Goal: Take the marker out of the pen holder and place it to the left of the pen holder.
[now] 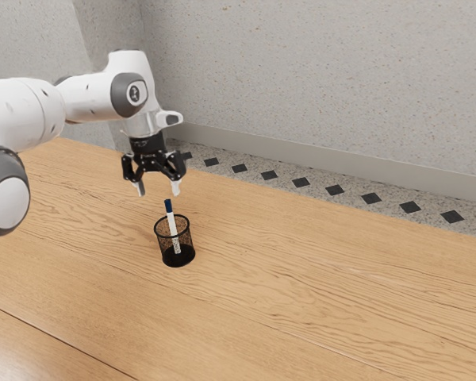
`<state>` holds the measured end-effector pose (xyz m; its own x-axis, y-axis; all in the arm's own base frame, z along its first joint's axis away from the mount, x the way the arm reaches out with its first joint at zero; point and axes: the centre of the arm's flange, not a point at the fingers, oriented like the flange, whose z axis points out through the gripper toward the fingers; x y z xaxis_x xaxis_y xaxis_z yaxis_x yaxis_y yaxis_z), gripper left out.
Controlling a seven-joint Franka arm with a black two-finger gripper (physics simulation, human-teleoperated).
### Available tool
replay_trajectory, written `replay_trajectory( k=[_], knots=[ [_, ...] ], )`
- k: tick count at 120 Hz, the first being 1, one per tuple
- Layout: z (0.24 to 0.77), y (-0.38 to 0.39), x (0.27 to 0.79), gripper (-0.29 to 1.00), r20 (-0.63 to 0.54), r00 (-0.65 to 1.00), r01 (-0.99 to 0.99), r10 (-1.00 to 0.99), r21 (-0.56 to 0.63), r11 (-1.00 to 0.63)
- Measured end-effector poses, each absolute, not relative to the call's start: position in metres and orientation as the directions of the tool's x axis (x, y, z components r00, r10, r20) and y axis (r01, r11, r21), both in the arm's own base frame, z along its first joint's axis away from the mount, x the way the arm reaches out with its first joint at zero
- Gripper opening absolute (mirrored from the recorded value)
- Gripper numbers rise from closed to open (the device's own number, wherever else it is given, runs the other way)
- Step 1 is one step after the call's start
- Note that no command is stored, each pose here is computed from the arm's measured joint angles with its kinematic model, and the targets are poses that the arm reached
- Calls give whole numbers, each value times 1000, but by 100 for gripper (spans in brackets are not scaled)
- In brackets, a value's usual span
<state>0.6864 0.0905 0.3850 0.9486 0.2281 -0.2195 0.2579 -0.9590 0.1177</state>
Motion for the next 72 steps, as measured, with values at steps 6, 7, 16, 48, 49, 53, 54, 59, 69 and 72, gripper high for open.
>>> replay_trajectory(
  k=[6,7,16,48,49,53,54,59,69,72],
  knots=[
    [374,91,689,70,-225,947,261,229,120,-958],
    [372,91,689,70,-227,946,261,230,120,-958],
    [357,91,691,70,-236,944,263,230,120,-957],
    [347,88,694,41,-237,945,264,228,133,-955],
    [347,88,694,40,-237,945,263,227,133,-955],
    [348,87,694,35,-236,945,262,226,134,-956],
    [348,87,694,33,-236,945,262,226,135,-956],
    [350,86,693,28,-238,945,260,224,135,-956],
    [352,86,692,19,-245,944,258,220,135,-957],
    [352,85,692,16,-248,944,258,219,135,-957]
  ],
)
